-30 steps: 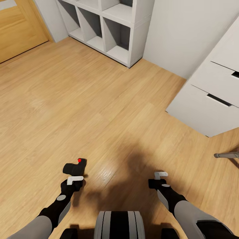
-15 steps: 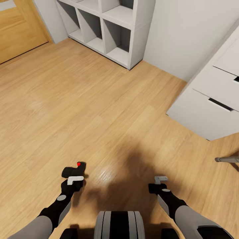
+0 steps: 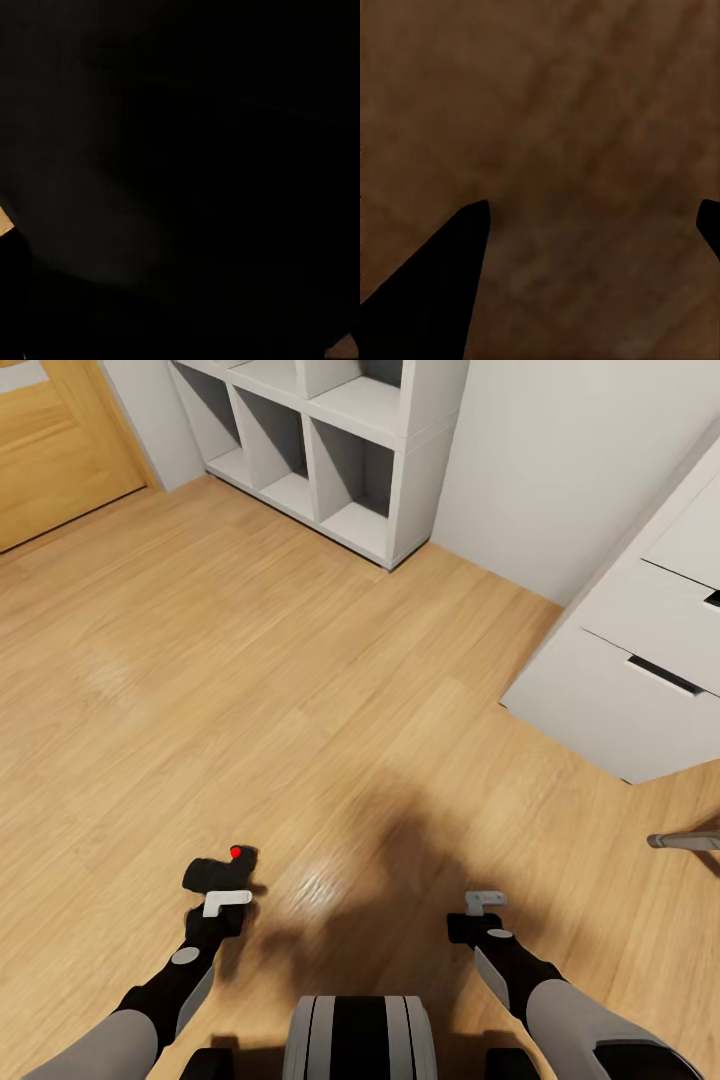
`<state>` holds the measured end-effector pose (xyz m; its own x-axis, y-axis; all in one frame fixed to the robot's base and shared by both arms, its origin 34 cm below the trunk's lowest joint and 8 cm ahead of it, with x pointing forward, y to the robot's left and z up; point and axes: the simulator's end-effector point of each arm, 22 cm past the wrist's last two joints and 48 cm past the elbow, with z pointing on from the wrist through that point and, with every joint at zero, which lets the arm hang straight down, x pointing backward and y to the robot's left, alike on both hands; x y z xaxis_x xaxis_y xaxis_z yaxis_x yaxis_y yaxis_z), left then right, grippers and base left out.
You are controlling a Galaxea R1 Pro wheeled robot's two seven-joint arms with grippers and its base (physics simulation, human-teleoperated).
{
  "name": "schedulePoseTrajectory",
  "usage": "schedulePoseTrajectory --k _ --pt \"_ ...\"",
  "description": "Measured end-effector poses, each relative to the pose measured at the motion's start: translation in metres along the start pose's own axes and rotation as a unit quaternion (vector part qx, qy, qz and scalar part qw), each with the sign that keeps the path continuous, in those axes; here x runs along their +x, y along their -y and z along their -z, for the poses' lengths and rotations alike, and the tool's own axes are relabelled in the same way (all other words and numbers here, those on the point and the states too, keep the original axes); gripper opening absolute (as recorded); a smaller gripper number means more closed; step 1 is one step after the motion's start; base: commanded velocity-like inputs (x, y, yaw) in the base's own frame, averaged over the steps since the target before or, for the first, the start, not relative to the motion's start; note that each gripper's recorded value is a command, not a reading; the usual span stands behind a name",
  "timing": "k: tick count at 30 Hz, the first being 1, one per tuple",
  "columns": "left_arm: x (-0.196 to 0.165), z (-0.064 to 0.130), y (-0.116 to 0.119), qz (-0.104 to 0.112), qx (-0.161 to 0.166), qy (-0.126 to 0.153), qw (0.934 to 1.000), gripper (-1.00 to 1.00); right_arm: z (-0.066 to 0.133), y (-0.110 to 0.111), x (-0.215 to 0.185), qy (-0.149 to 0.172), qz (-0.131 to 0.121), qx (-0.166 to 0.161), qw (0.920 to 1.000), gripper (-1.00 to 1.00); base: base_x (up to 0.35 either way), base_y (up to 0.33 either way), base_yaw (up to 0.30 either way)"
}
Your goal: Attach the digital camera to the camera tripod in the bedroom.
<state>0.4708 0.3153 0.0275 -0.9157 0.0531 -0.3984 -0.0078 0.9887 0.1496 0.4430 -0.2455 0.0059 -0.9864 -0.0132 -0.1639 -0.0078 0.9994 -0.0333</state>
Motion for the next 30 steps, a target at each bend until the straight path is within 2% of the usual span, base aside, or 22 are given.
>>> schedulePoseTrajectory --k 14,18,22,23,24,25,26,27,28,29,30 --pt "-0.003 0.0 0.001 0.002 0.001 0.004 1.0 -1.0 0.0 0.001 0.0 0.0 0.0 0.0 1.0 1.0 0.0 0.0 0.0" --pt "-0.013 -0.001 0.0 0.006 -0.004 0.014 0.9999 -1.0 0.0 0.003 0.0 0.001 0.0 0.0 1.0 1.0 0.0 0.0 0.0" --pt "-0.039 -0.003 0.0 0.011 -0.006 0.039 0.9992 -1.0 0.0 0.004 0.0 0.001 -0.002 -0.001 1.0 1.0 0.0 0.0 0.0" --pt "-0.037 -0.004 0.015 0.015 0.005 -0.041 0.999 -1.0 0.008 -0.03 -0.049 0.021 -0.007 -0.023 0.9995 1.0 0.0 0.0 0.0" --pt "-0.068 0.0 0.018 0.016 0.009 -0.059 0.9981 -1.0 0.023 -0.034 -0.161 0.102 -0.009 -0.026 0.9944 1.0 0.0 0.0 0.0" --pt "-0.128 0.01 0.026 0.025 0.017 -0.019 0.9994 -1.0 0.036 -0.037 -0.207 0.12 -0.01 -0.029 0.9923 1.0 0.0 0.0 0.0" --pt "-0.207 0.032 0.026 0.035 0.02 0.056 0.9976 -1.0 0.034 -0.039 -0.19 0.1 -0.01 -0.031 0.9945 1.0 0.0 0.0 0.0" --pt "-0.276 0.065 0.024 0.044 0.023 0.127 0.9906 -1.0 0.036 -0.041 -0.188 0.091 -0.011 -0.034 0.9952 1.0 0.0 0.0 0.0" --pt "-0.29 0.075 0.027 0.047 0.027 0.135 0.9894 -1.0 0.038 -0.042 -0.189 0.084 -0.011 -0.036 0.9957 1.0 0.0 0.0 0.0" --pt "-0.282 0.075 0.037 0.051 0.036 0.11 0.992 -1.0 0.041 -0.045 -0.19 0.072 -0.011 -0.042 0.9965 1.0 0.0 0.0 0.0" --pt "-0.286 0.08 0.04 0.052 0.038 0.108 0.9921 -1.0 0.043 -0.046 -0.191 0.066 -0.011 -0.046 0.9967 1.0 0.0 0.0 0.0"
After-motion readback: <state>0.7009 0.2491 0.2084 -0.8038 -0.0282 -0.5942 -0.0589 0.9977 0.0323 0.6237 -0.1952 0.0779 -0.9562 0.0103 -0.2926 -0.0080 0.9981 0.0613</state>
